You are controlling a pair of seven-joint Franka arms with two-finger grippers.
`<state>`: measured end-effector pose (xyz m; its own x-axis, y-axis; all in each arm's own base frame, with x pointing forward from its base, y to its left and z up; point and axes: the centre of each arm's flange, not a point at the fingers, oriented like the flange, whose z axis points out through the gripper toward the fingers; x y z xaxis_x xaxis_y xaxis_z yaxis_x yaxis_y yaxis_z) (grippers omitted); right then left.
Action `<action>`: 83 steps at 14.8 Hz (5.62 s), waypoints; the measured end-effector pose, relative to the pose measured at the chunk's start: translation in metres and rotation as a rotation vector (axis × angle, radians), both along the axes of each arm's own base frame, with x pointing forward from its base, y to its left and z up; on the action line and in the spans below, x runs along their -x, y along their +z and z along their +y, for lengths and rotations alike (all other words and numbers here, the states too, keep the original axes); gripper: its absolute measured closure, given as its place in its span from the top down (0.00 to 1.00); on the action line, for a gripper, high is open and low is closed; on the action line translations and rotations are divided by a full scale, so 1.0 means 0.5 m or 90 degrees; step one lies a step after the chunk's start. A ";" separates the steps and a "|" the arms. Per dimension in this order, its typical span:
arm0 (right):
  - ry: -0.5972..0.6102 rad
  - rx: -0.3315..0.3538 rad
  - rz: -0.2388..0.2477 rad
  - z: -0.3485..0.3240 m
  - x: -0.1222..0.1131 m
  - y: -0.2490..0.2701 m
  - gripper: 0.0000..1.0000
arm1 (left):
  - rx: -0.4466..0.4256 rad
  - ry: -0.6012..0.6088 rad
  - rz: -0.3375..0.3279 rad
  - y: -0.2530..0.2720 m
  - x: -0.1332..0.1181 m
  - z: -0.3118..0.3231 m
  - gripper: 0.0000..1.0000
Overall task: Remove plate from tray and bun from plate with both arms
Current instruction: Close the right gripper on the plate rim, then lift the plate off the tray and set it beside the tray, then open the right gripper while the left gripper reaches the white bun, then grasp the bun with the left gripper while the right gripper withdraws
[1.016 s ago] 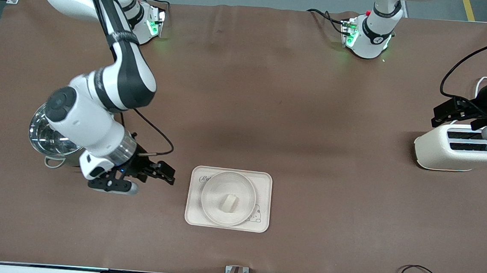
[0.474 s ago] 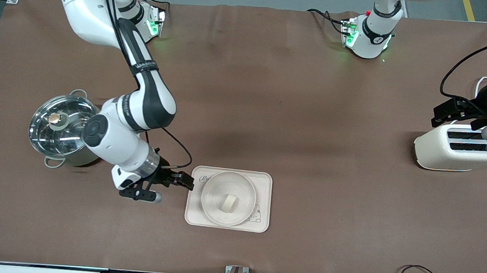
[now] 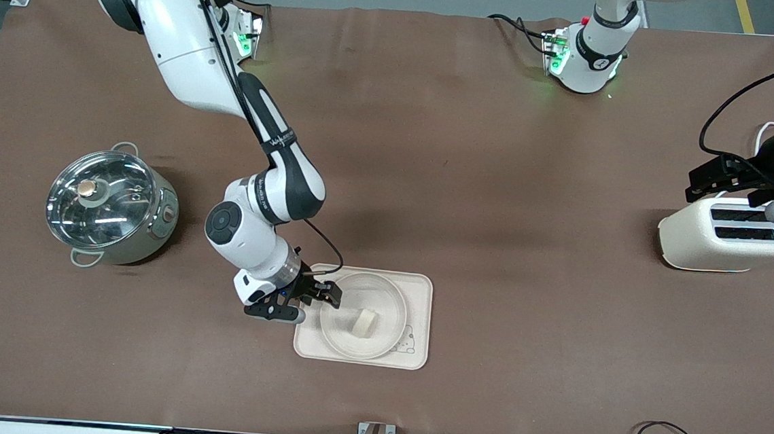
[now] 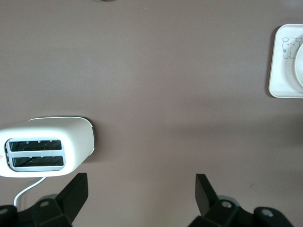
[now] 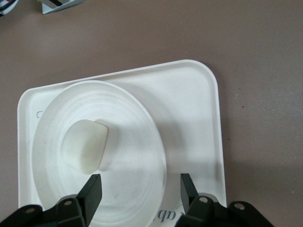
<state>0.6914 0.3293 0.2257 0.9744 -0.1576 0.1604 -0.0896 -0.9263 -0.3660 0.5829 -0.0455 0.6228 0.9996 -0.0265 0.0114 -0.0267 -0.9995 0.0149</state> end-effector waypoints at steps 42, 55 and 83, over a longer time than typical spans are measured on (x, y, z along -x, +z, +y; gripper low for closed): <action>0.081 0.016 0.175 0.015 0.148 0.101 0.04 | 0.000 -0.001 0.000 0.000 0.000 -0.001 1.00; 0.099 0.038 0.115 0.084 0.341 -0.021 0.04 | -0.002 0.000 0.028 -0.009 0.010 -0.002 1.00; 0.027 0.143 0.154 -0.497 0.167 0.710 1.00 | 0.055 0.334 -0.038 -0.810 0.184 -0.939 0.98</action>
<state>0.6079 0.0809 0.5809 0.9935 -0.1025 -0.0497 -0.1080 -0.9863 -0.1248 0.4909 -0.5149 0.2179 0.8762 0.4795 0.0483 0.4723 -0.8743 0.1118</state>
